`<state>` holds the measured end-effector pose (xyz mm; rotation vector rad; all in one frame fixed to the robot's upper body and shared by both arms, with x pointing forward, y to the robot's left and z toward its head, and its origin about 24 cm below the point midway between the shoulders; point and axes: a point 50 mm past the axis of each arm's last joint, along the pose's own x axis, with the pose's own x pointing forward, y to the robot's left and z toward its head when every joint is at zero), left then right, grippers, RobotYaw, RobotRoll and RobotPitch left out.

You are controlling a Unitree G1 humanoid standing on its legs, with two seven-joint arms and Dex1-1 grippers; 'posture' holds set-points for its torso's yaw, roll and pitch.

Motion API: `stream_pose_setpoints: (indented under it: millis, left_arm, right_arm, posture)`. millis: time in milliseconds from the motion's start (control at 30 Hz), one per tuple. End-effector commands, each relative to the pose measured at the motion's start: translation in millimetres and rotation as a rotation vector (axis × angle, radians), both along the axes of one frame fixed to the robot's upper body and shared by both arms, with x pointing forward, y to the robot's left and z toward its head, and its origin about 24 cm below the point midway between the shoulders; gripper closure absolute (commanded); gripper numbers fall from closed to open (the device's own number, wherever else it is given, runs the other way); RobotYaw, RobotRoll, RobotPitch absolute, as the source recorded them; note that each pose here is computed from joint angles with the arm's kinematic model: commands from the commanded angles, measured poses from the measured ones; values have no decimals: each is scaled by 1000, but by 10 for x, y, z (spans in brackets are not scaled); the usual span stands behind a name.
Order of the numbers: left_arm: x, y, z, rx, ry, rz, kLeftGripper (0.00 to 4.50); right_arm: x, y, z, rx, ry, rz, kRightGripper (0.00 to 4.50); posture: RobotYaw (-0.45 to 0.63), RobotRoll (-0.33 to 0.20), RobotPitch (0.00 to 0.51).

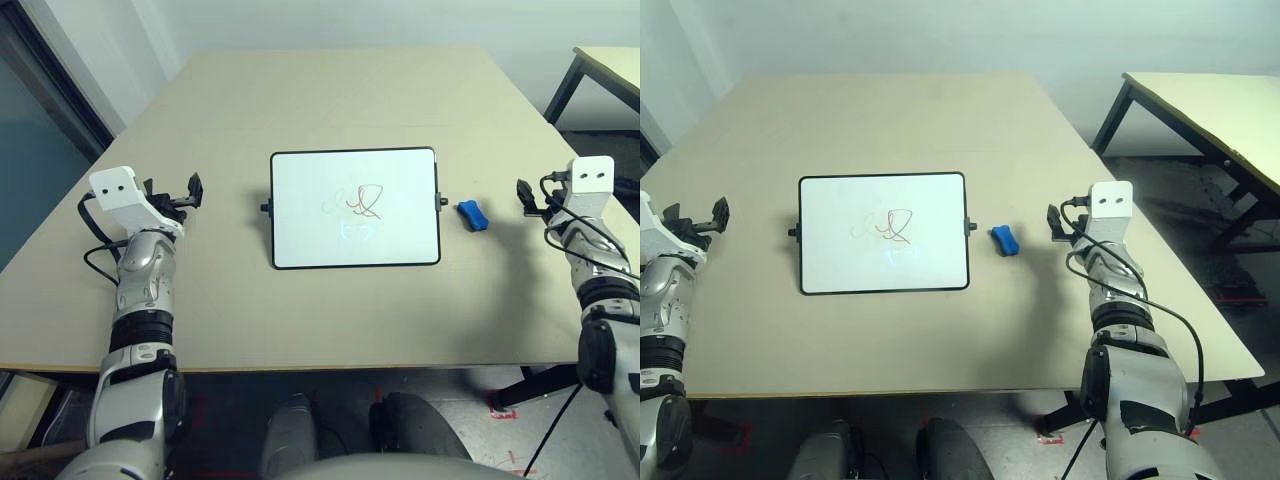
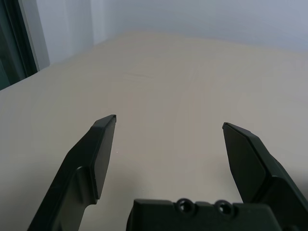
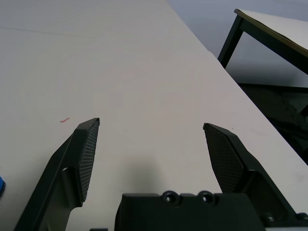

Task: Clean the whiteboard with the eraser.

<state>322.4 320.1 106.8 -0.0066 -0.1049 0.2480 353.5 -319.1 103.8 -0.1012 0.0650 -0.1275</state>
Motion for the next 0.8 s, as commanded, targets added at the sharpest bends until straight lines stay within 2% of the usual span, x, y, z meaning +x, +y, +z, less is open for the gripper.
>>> stream_pose_setpoints:
  millis: [33,267,400,567,700,800]
  left_arm:
    - [5,20,-46,-26,22,15,0]
    - [49,-11,-3,-18,26,-25,0]
    - [33,-130,185,70,69,-280,0]
    - [-84,-380,412,143,162,-594,0]
    - [-139,-556,595,195,217,-762,0]
    - [-124,-691,632,220,267,-845,0]
  right_arm:
    - [6,-17,30,-5,-7,-1,6]
    - [23,-6,87,-13,-16,18,6]
    - [92,92,179,16,37,89,6]
    - [102,320,167,4,162,205,6]
    - [69,509,128,-38,264,282,6]
    - [50,607,61,-38,328,300,6]
  posture:
    - [-34,0,9]
    - [-55,0,13]
    - [-50,0,18]
    - [-34,0,17]
    - [-29,0,13]
    - [-35,0,7]
